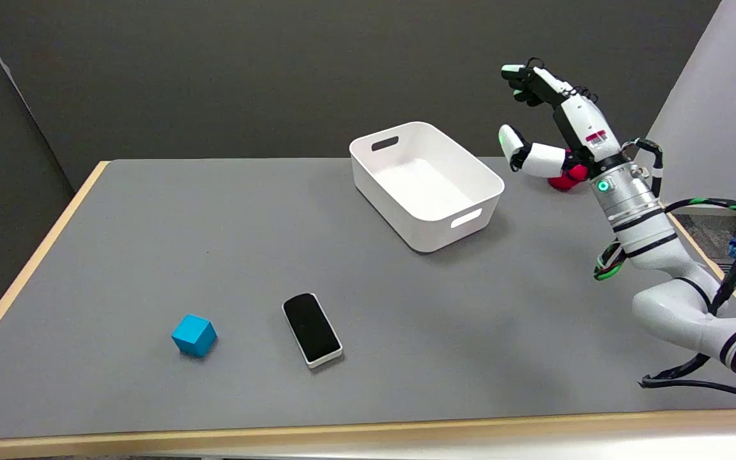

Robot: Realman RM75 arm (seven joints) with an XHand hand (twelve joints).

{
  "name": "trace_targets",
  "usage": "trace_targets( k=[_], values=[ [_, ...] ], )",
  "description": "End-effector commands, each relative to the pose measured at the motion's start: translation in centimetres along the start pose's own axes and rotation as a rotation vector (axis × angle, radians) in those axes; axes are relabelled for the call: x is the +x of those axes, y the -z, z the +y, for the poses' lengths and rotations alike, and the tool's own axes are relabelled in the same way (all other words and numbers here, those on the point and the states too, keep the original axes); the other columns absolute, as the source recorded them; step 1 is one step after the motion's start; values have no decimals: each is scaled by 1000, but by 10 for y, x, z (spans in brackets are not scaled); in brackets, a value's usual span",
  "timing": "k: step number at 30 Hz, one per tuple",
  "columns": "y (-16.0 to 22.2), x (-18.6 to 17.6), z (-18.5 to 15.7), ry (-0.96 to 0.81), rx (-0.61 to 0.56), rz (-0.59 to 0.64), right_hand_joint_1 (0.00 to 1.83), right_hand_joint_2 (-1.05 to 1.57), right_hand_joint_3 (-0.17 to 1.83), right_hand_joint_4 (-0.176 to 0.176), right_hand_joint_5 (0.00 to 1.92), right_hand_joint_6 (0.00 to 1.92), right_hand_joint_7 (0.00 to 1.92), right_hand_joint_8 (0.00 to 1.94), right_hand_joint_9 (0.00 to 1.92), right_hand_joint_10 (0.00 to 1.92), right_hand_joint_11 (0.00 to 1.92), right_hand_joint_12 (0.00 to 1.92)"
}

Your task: Pick up the blackboard eraser.

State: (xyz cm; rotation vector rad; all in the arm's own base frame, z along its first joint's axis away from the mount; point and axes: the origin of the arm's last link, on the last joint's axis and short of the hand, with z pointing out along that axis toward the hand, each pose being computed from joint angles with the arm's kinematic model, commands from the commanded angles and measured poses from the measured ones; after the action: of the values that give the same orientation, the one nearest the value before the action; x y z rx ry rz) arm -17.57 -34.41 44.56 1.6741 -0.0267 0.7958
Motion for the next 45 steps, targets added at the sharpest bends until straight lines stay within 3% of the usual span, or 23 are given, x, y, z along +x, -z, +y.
trace_targets(
  k=[1,13,17,21,24,27,32,38,45],
  values=[
    [9,-8,-3,-96,31,-62,575,716,952,124,259,548,374,429,374,812,222,1297],
    [27,-36,-66,-149,95,-163,580,697,958,123,264,553,391,446,381,822,215,1295],
    [35,-55,-105,-43,143,-158,528,689,901,83,260,491,394,398,351,845,164,1271],
    [48,-96,-146,22,119,-197,439,638,948,6,212,452,329,417,305,837,105,1225],
    [61,-119,-168,78,109,-211,488,671,841,-23,225,425,346,385,276,900,91,1281],
    [80,-139,-191,182,99,-229,458,654,898,-47,233,466,349,449,293,915,105,1289],
    [111,-164,-224,315,63,-241,458,648,934,-65,243,500,363,500,306,934,111,1299],
    [131,-180,-254,335,34,-261,474,650,926,-97,245,511,377,528,311,977,115,1329],
    [136,-188,-282,328,110,-281,564,673,829,-120,253,495,399,526,299,1060,141,1390]
  ],
)
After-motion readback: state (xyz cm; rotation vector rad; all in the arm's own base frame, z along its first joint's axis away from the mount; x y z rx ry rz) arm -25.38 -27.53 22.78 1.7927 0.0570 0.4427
